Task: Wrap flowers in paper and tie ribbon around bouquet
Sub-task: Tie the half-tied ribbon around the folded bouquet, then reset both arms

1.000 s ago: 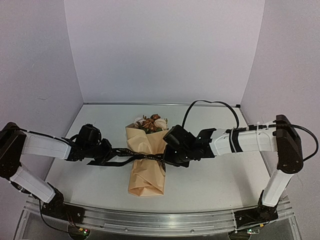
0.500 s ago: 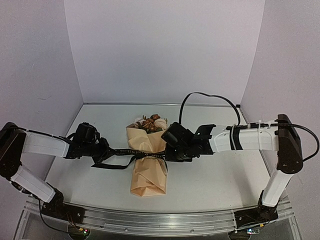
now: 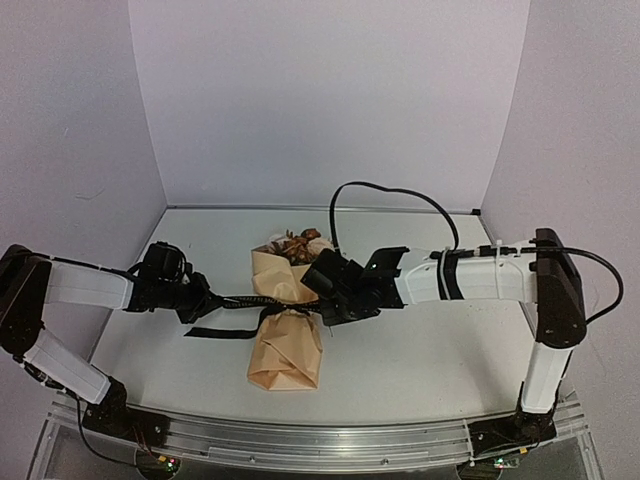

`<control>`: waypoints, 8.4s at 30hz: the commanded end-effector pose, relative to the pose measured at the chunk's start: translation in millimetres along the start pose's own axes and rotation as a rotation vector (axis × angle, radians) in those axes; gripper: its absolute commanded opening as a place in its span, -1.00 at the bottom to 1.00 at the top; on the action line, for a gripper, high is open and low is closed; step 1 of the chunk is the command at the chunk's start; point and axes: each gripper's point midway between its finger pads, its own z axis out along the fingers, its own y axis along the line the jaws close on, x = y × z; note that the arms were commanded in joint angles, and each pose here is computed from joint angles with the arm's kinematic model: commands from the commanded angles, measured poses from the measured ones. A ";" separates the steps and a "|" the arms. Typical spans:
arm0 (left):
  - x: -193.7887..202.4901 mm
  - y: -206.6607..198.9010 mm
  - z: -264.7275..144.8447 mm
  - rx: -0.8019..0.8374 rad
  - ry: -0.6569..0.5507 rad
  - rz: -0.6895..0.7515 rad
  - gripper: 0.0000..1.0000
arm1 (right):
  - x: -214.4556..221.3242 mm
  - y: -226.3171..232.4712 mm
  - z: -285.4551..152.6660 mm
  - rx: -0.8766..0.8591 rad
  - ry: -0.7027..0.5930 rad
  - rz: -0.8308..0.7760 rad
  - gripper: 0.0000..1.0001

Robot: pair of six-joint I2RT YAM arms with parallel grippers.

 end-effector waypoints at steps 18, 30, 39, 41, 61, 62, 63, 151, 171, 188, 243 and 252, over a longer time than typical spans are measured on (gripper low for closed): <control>-23.7 29.5 -8.5 -0.065 -0.064 -0.033 -1.00 | 44.6 -15.7 21.5 -0.135 0.142 0.310 -0.99; -21.9 -0.2 -2.6 0.033 0.014 0.068 -1.00 | 14.3 15.8 7.3 -0.262 0.071 -0.007 0.03; -20.8 -1.8 -0.7 0.036 0.032 0.073 -1.00 | 16.9 53.2 4.4 -0.343 0.072 -0.202 -0.12; -20.8 -2.0 -0.8 0.036 0.032 0.073 -1.00 | 21.7 59.3 5.5 -0.332 0.078 -0.239 -0.16; -19.9 -0.9 -2.2 0.031 0.031 0.071 -1.00 | 12.0 50.4 26.9 -0.152 0.024 -0.284 -0.21; -20.0 -0.6 -2.2 0.031 0.031 0.070 -1.00 | 13.1 51.4 27.9 -0.154 0.028 -0.285 -0.21; -19.5 -0.5 -2.0 0.031 0.033 0.069 -1.00 | 13.9 53.0 28.6 -0.160 0.032 -0.287 -0.21; -30.4 44.2 -16.4 -0.073 -0.022 -0.046 -1.00 | 25.2 -45.6 27.5 0.099 0.027 0.194 -1.00; -51.1 44.9 -66.9 -0.168 -0.229 -0.011 -1.00 | 35.5 -53.6 38.0 0.178 0.070 0.156 -1.00; -26.0 80.6 -47.7 -0.211 -0.151 -0.094 -1.00 | 43.0 -89.9 37.3 0.259 0.079 0.199 -1.00; -20.7 -1.7 -51.7 -0.073 -0.181 0.095 0.26 | 37.0 -63.1 -18.2 -0.052 0.090 0.292 0.52; -55.8 -91.0 -90.7 0.085 -0.297 0.338 0.99 | -20.4 -76.7 -66.8 -0.165 -0.070 0.349 0.96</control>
